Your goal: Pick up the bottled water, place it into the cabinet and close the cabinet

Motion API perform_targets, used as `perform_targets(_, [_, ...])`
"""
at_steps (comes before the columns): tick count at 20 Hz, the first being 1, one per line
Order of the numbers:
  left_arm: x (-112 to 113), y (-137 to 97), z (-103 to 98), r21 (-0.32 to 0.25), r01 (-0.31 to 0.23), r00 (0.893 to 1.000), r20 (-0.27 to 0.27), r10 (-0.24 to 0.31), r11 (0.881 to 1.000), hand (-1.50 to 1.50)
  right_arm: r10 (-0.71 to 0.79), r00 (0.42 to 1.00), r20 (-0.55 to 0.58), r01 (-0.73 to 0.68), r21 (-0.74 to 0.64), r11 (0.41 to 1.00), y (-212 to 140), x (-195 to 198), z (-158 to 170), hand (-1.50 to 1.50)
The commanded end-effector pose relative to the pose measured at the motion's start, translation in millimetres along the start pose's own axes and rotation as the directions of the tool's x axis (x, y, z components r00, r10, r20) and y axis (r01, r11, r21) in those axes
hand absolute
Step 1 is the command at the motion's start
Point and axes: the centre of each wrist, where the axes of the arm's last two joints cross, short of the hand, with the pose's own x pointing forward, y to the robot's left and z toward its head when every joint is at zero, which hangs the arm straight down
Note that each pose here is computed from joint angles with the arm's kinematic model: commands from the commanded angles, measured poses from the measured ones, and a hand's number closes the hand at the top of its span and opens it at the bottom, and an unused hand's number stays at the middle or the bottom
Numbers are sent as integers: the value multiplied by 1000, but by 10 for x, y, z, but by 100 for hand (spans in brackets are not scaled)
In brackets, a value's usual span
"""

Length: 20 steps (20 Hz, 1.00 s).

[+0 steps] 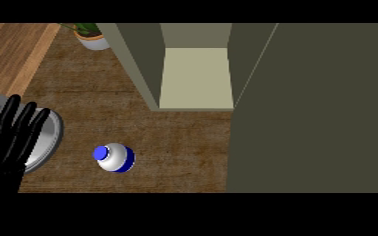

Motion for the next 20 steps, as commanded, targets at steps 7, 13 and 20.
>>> perform_targets(7, [168, 135, 280, 42, 111, 985, -141, -104, 993, -150, -38, 999, -11, 38, 38, 999, 126, 356, 334, -150])
perform_targets(13, [-256, 398, 211, 79, 82, 978, -196, -66, 993, -150, -44, 999, 0, 44, 13, 999, 285, 330, 372, -150])
perform_targets(20, [-744, 461, 285, 75, 56, 948, -316, -29, 996, -150, -29, 1000, -8, 30, 26, 999, 297, 417, 518, -150])
